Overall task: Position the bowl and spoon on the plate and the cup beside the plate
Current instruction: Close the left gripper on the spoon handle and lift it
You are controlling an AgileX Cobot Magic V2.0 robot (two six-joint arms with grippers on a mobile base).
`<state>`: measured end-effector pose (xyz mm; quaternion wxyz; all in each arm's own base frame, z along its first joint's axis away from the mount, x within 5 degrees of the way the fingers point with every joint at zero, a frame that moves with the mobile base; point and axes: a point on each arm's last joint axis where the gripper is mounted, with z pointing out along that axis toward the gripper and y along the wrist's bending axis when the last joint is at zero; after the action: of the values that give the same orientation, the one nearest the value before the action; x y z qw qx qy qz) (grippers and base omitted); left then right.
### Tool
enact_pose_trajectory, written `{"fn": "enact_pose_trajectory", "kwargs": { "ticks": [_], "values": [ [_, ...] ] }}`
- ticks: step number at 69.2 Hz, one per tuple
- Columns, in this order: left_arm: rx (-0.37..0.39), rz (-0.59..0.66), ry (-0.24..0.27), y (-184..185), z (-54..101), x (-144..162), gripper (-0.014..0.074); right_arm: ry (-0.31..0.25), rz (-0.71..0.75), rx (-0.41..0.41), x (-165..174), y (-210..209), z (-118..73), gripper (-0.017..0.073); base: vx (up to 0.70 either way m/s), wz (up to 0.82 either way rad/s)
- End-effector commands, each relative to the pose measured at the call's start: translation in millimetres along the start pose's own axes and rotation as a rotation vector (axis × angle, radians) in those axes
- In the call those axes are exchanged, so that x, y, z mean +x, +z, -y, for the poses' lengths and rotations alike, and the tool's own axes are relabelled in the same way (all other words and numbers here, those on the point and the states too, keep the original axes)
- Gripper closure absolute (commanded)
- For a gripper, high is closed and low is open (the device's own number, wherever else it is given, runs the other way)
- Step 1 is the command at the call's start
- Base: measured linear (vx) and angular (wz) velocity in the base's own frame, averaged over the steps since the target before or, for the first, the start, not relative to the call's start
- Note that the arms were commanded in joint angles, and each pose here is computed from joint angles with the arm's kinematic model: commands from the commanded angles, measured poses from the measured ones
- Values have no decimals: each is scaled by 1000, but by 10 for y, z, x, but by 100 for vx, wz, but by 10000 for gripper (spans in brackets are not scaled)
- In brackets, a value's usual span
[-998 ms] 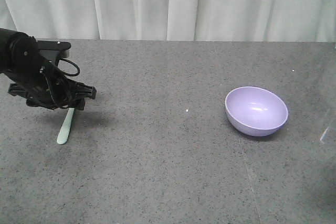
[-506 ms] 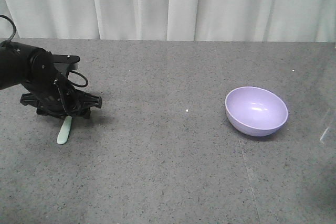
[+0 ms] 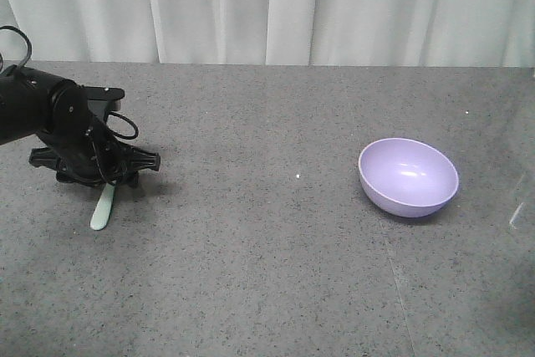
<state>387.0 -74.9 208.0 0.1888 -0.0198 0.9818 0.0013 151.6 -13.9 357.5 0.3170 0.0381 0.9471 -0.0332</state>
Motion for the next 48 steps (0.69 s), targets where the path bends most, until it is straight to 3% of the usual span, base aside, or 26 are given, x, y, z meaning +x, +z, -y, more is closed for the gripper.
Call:
{"fn": "enact_pose_trajectory", "kwargs": {
  "ticks": [1, 19, 40, 48],
  "values": [
    [12, 64, -9, -163, 9, -90, 176, 5, 78, 5, -97, -89, 13, 27, 0, 0],
    [7, 51, -9, -162, 4, -78, 278, 5, 78, 5, -97, -89, 13, 27, 0, 0],
    [-3, 44, -2, -166, -5, -72, 598, 5, 77, 5, -96, -89, 13, 27, 0, 0],
    [-11, 56, 7, -210, -18, -78, 601, 5, 77, 5, -96, -89, 13, 27, 0, 0]
  ]
}}
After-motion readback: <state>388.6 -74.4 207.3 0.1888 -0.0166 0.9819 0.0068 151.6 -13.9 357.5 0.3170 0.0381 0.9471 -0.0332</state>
